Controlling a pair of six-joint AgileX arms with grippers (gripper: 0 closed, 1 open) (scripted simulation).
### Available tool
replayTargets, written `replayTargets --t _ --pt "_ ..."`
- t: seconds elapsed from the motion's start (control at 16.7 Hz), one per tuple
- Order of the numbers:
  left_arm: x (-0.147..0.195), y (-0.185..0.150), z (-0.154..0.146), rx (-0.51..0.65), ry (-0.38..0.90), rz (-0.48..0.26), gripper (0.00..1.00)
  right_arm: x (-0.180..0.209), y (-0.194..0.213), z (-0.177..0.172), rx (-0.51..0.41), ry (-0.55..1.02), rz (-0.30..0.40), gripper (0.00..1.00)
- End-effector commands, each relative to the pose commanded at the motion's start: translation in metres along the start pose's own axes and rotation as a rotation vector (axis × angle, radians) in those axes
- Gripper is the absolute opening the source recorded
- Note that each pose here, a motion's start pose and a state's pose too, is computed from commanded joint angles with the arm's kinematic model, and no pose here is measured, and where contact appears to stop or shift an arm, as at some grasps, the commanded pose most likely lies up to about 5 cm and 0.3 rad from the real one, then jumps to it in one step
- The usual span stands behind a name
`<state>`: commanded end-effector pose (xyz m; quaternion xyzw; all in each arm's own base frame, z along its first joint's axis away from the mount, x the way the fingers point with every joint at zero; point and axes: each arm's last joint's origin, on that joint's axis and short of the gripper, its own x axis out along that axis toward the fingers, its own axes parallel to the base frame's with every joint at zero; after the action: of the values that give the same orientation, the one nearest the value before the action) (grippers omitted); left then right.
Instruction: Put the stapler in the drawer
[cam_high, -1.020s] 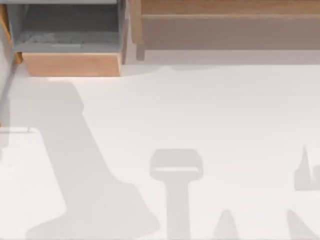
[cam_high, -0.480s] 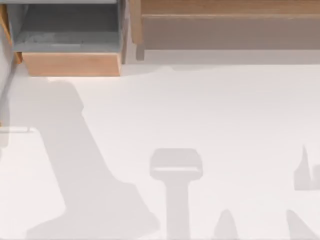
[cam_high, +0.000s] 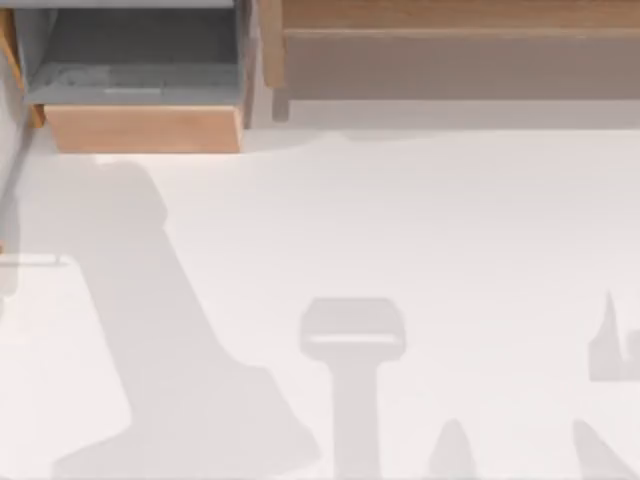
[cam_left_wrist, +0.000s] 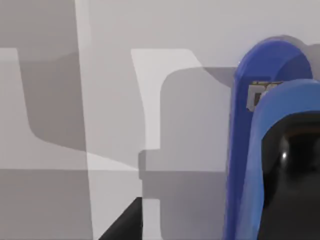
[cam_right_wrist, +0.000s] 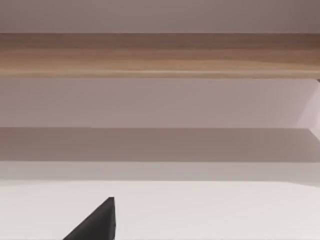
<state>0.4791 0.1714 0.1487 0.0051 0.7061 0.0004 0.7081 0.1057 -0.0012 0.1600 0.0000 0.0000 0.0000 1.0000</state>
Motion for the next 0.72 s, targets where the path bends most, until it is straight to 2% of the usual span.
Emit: replayTargets --t 0.48,0.72 --pt "0.0 -0.001 0.001 0.003 0.0 0.0 1.0 0.0 0.0 0.0 0.0 0.0 0.0 1.0" --pt "-0.027 0.003 -0.007 0.052 -0.08 0.005 1.0 0.0 0.0 0.0 0.0 0.0 0.0 1.0"
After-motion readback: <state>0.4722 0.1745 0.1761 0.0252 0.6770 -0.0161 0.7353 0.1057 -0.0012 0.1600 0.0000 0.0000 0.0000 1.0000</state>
